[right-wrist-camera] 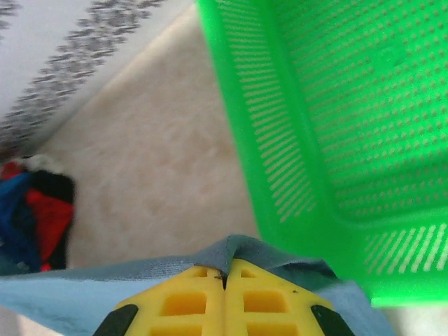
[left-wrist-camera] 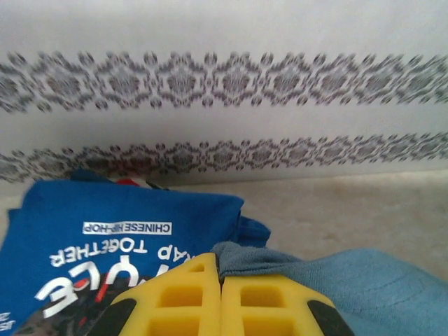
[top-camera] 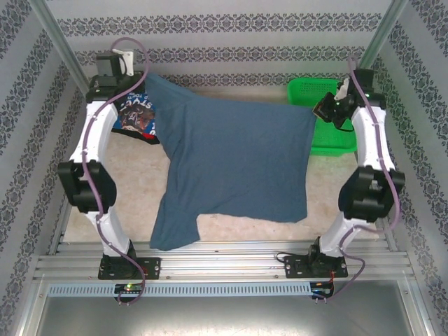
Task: Fold and stack the t-shirts
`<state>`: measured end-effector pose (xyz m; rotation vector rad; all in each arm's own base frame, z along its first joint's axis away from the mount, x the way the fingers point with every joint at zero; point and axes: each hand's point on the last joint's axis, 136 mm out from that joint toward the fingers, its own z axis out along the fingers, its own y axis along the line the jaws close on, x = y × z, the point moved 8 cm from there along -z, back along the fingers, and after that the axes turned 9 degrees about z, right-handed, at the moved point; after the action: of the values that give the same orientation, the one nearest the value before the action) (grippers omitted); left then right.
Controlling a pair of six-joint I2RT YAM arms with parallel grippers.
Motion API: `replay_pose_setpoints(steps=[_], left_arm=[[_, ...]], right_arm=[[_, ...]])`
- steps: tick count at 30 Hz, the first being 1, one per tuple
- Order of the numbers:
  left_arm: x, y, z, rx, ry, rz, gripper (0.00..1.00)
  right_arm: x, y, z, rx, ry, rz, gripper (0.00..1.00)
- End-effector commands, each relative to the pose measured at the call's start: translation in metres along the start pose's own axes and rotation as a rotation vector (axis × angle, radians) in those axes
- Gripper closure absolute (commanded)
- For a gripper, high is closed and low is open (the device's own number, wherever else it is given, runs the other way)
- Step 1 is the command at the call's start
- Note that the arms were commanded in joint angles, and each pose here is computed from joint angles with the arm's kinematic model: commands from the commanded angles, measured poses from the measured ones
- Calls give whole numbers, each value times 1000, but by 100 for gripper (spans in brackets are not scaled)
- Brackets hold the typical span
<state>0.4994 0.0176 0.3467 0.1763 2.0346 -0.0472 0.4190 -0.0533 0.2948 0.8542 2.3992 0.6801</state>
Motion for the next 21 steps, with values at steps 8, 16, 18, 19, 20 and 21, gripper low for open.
replay_pose_setpoints(steps=[8, 16, 18, 19, 20, 21], left_arm=[[-11, -4, 52, -16, -83, 33, 100], [-24, -33, 52, 69, -95, 0, 100], [-25, -45, 38, 109, -57, -34, 100], [-23, -50, 29, 129, -35, -77, 100], [-19, -59, 20, 173, -28, -97, 100], [-19, -64, 5, 176, -44, -97, 100]], right_arm=[[-52, 23, 80, 221, -94, -202, 100], [-58, 28, 88, 246, -110, -226, 100], [-53, 28, 80, 243, -94, -231, 100], [-48, 29, 75, 237, -82, -229, 100], [-43, 30, 67, 226, -74, -223, 100], [-38, 33, 59, 209, -73, -219, 100]])
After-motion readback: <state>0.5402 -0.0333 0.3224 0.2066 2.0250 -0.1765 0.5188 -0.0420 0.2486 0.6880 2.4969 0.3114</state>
